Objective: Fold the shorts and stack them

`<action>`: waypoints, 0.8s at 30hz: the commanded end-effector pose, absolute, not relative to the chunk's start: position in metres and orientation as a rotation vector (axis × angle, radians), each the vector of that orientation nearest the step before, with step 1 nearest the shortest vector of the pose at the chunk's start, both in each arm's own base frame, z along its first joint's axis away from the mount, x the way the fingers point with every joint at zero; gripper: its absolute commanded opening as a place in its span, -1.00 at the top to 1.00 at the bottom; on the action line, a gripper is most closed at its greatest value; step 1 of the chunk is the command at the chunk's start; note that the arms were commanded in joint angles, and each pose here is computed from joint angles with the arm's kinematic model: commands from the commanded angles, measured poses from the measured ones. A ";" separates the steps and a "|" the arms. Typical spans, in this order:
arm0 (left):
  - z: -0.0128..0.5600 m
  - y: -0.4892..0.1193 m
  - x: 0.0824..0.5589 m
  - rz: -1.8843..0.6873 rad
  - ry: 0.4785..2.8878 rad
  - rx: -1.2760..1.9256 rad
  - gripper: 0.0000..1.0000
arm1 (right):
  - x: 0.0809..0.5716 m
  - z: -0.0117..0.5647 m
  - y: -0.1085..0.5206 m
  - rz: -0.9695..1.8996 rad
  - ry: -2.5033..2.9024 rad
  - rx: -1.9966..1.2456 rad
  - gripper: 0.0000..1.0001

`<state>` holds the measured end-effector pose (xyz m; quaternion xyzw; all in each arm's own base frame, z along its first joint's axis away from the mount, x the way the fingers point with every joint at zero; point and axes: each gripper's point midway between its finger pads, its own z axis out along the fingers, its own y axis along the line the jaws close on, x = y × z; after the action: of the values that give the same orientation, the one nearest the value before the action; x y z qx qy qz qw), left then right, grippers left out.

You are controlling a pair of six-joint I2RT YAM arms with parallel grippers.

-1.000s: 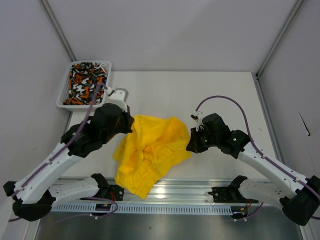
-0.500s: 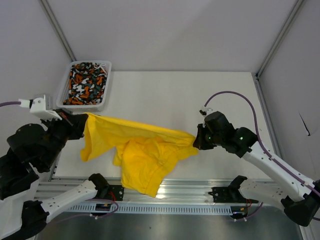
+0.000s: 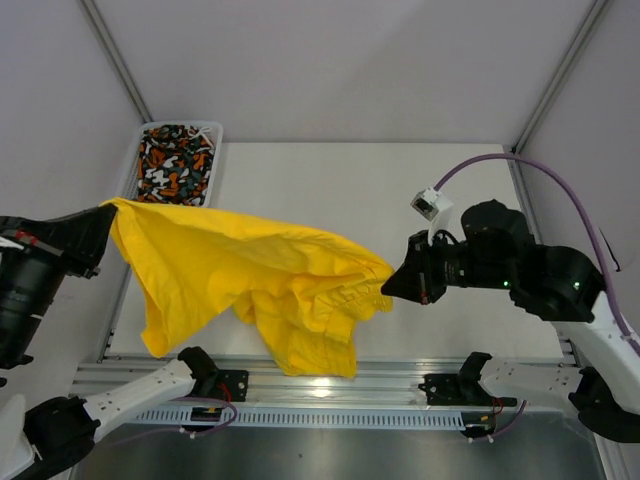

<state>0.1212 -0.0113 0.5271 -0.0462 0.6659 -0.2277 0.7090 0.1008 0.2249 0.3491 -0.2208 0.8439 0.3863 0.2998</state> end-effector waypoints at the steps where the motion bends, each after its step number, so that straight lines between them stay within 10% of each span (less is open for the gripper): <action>1: 0.576 -0.015 0.121 -0.522 1.341 -0.056 1.00 | 0.062 0.410 0.225 1.243 2.095 -0.753 1.00; 11: 0.628 0.020 0.069 -0.648 1.126 -0.079 1.00 | 0.006 0.530 0.205 1.564 1.655 -0.877 1.00; 24: 0.603 -0.048 0.164 -0.481 1.385 -0.071 1.00 | 0.158 0.512 0.224 0.948 1.817 -0.502 1.00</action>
<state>0.1374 -0.0272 0.6108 -0.0419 0.6010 -0.2523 0.7572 0.1258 0.2261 0.5040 -0.2283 0.7524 0.4283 0.4453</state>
